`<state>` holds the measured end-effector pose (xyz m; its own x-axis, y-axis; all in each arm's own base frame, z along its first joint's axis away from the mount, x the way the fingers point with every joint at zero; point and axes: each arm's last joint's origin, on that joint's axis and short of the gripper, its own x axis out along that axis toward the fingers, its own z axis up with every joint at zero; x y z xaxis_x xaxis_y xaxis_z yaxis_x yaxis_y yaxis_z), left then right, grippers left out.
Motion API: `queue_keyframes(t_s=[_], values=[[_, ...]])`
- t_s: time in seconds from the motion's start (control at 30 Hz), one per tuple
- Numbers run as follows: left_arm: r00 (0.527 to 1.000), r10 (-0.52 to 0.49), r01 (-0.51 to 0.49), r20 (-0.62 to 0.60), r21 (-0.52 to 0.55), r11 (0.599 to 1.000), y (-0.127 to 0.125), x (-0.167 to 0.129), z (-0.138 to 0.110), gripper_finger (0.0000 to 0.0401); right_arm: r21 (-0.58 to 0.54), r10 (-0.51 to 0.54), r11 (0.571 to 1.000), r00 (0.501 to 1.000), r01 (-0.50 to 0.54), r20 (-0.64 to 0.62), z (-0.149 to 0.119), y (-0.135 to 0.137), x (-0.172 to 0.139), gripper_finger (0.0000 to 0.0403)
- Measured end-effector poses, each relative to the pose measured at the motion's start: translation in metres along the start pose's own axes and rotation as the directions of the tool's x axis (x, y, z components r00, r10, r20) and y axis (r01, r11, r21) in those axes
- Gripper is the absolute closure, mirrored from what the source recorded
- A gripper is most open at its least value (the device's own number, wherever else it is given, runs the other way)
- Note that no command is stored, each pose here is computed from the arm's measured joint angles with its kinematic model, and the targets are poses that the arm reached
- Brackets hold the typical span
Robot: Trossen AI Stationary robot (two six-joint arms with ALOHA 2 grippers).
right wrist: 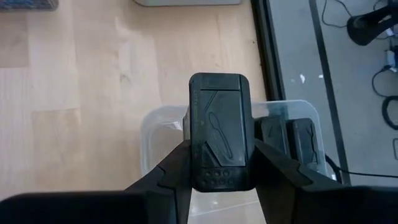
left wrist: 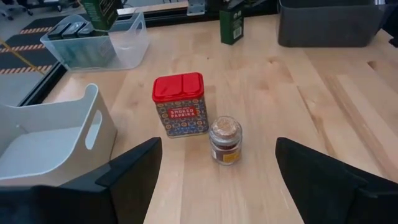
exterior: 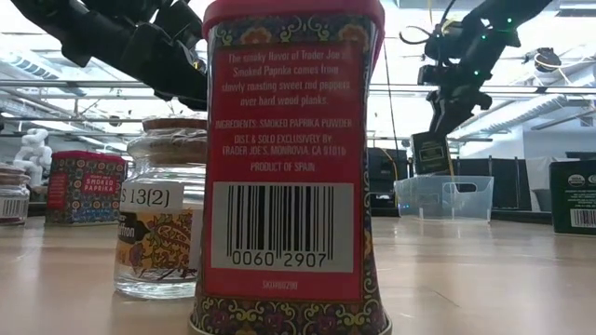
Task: Sort spices by type
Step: Put the black seasoning can into the transparent bin
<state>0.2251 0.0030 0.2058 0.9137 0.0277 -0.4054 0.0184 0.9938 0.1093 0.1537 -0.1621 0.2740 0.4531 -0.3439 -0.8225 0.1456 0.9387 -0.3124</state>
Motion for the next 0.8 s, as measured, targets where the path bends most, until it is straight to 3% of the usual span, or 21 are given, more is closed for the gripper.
queue_keyframes(t_s=[0.8], values=[[1.0, 0.0, 0.0, -0.002, 0.0, 1.0, 0.0, 0.0, 0.0, 0.0084, 0.014, -0.009, 1.0, 1.0, 0.009, -0.014, -0.027, 0.008, 0.032, 0.0277]])
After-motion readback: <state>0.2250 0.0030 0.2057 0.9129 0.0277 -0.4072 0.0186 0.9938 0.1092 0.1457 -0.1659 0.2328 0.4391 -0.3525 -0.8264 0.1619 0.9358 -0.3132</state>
